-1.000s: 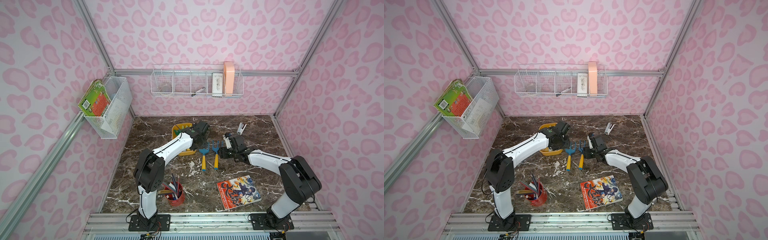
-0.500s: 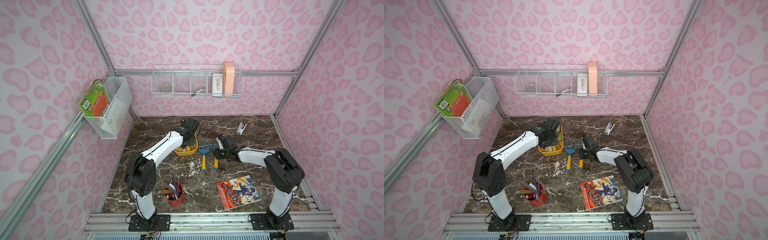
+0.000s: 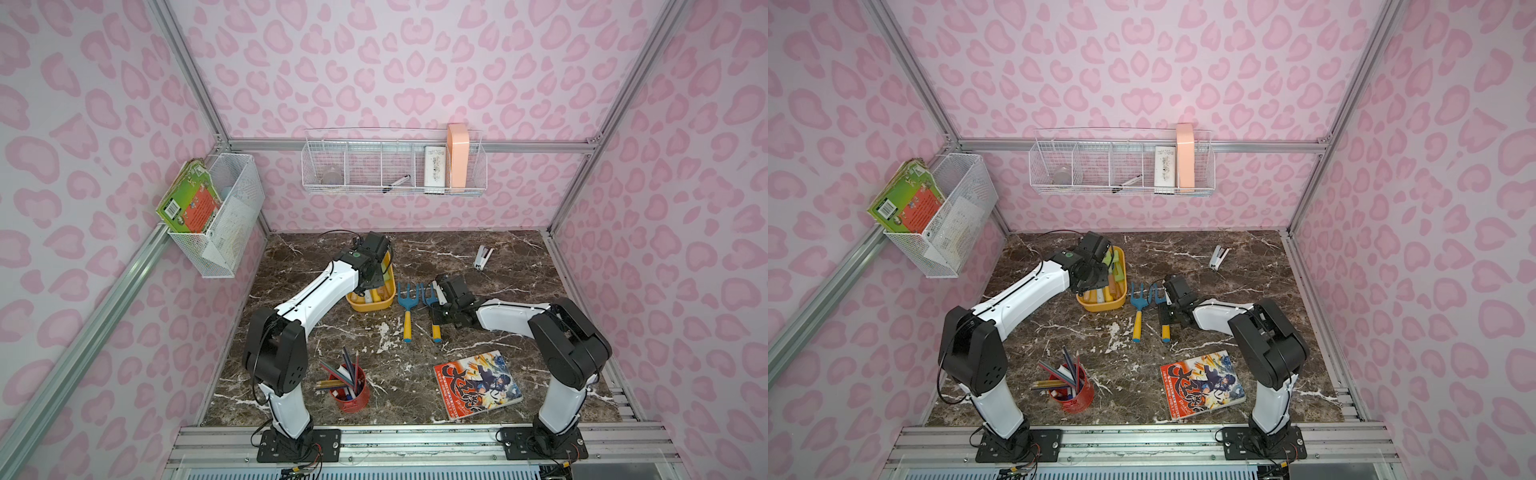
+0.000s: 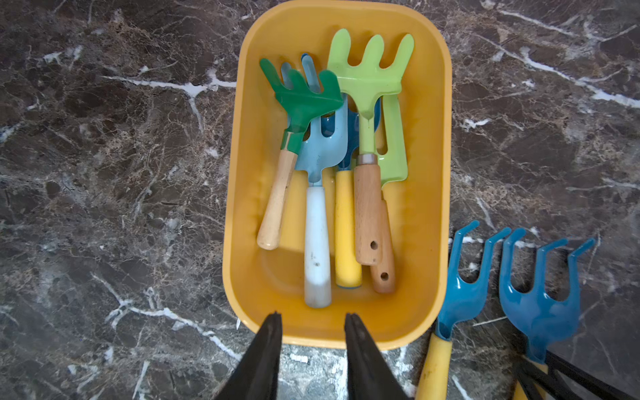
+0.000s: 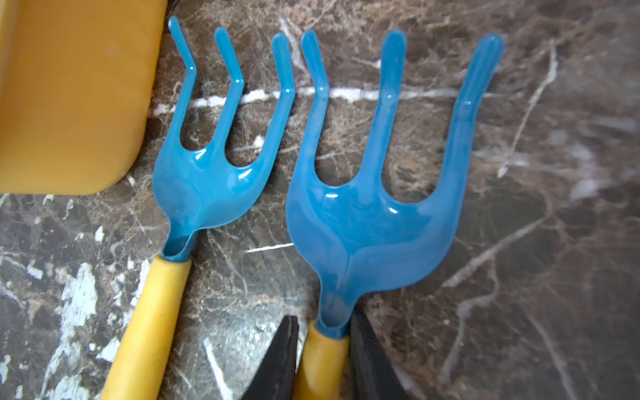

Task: Take the hand rake out of the storage box
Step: Place the rake at the center of the board, then pick up the rake from the storage box.

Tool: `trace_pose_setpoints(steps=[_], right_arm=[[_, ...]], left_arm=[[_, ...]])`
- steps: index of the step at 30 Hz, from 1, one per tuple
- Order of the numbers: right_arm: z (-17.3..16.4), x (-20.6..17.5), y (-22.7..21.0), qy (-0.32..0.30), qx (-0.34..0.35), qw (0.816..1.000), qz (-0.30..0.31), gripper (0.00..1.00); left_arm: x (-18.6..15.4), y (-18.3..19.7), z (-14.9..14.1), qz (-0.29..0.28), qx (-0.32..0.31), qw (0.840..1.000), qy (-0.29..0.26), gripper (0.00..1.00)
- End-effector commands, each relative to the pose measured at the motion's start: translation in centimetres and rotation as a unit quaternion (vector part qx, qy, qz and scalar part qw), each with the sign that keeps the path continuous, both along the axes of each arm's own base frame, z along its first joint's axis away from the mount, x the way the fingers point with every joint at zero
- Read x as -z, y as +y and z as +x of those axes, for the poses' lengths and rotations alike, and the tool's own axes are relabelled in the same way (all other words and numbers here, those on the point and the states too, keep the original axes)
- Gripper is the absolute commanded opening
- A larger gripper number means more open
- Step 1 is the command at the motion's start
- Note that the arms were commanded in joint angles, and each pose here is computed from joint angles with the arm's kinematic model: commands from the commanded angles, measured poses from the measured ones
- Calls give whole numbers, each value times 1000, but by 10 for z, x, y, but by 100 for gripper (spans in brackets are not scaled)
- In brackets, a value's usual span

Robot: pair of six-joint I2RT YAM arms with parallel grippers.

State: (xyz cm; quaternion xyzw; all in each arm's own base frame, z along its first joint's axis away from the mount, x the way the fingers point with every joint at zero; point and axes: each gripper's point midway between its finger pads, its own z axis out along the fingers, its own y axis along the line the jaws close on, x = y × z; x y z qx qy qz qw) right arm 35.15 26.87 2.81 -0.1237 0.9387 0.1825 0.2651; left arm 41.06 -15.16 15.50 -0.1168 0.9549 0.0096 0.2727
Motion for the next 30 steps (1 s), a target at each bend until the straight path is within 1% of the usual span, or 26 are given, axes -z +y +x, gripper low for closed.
trace_pose_setpoints(steps=[1,5,8,12,16,19,22,25,30], right_arm=[[-4,1,0,4,2,1000,0,26],[-5,1,-1,4,5,1000,1,28],[-3,-2,1,2,6,1000,6,32],[0,-17,1,-11,9,1000,16,45],[7,-46,-9,-36,20,999,29,51],[12,-65,-27,-54,31,998,31,54],[19,-78,-47,-69,47,996,34,55],[23,-81,-63,-72,61,995,33,56],[24,-79,-77,-73,71,994,34,57]], left_arm=[[-4,5,1,7,-1,1000,-7,35],[-4,7,3,5,-5,1000,-6,36],[-2,7,4,6,-5,1000,-5,36],[7,6,9,10,2,1000,7,36],[20,2,14,13,13,1000,25,37],[31,2,18,12,11,999,38,38],[44,-4,26,-14,13,999,44,38],[53,-13,36,-39,13,998,47,38],[62,-24,54,-50,17,998,41,38]])
